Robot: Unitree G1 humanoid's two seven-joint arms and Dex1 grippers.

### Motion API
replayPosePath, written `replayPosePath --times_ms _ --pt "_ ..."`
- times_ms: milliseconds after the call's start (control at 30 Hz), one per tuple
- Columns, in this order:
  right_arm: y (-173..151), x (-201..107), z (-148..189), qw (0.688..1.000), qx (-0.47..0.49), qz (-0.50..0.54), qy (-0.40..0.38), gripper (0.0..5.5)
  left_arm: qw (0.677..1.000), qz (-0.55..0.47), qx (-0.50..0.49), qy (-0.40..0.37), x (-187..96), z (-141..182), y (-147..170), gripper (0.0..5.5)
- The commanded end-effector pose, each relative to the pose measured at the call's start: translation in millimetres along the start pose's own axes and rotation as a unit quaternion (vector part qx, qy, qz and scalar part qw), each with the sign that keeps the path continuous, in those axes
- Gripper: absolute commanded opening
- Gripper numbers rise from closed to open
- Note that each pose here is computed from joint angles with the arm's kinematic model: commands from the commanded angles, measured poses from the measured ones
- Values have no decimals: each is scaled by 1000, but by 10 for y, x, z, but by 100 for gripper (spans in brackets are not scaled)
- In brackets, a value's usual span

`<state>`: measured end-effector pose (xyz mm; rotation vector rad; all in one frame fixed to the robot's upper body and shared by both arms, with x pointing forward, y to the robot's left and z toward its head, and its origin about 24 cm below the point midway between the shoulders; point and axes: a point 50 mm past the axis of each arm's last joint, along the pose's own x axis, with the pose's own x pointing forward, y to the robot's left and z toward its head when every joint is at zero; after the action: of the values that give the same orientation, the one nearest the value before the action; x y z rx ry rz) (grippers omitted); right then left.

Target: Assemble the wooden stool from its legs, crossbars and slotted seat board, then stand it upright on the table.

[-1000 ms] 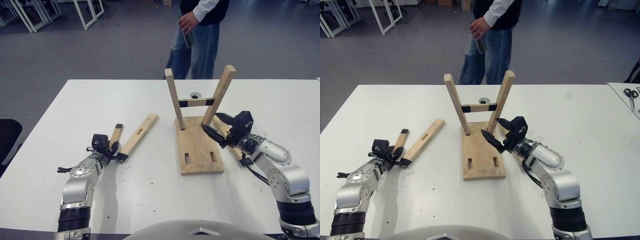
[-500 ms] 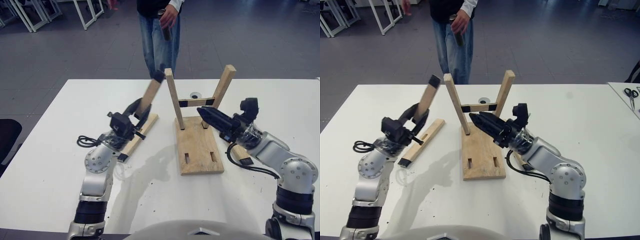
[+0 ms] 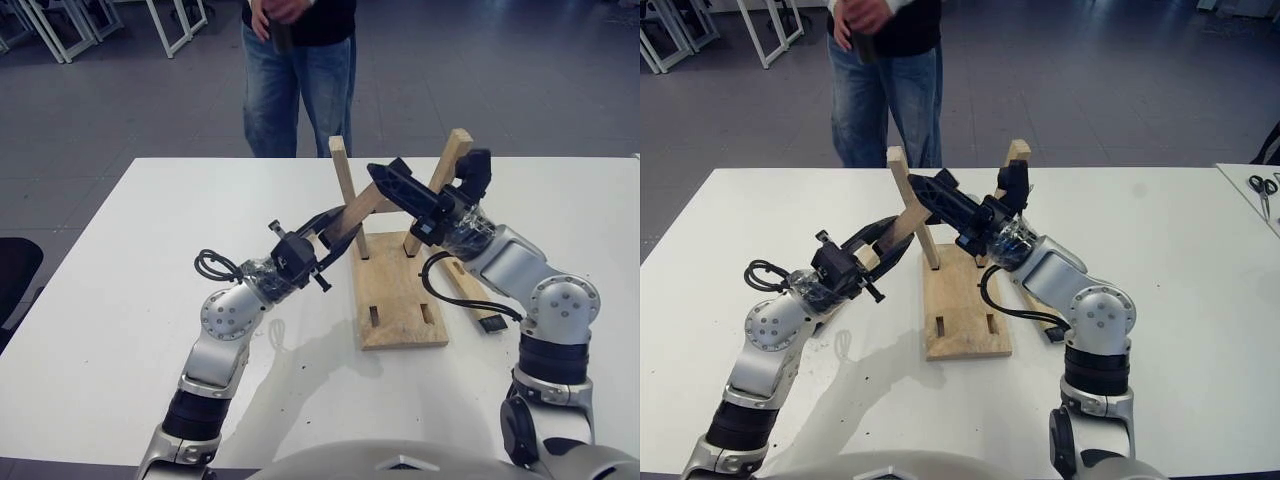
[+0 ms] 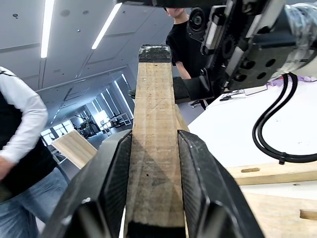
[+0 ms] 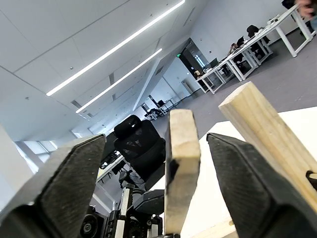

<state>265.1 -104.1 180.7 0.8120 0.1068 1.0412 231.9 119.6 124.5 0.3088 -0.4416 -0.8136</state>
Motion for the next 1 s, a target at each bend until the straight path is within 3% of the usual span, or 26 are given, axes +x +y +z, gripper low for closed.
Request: replayPosePath --times_ms 33,500,633,667,767,867,1000 --pt "-12 12 38 999 -47 -17 11 311 1000 -8 24 1 25 27 26 131" --pt "-36 -39 74 996 -82 -17 28 51 998 3 63 0 42 23 90 131" --pt "20 -52 177 998 -68 -6 1 41 996 1 84 9 47 -15 94 131" --pt "23 -65 206 998 -62 -6 -7 41 996 1 87 8 52 -22 92 168" --pt "-7 -146 245 998 -63 -23 -8 41 996 7 94 6 46 -40 95 211" --pt "-55 -358 317 996 -67 -52 -13 41 994 13 106 35 -59 -147 106 251" --pt "-219 -875 401 983 -103 -149 17 41 991 26 100 86 -254 -330 87 253"
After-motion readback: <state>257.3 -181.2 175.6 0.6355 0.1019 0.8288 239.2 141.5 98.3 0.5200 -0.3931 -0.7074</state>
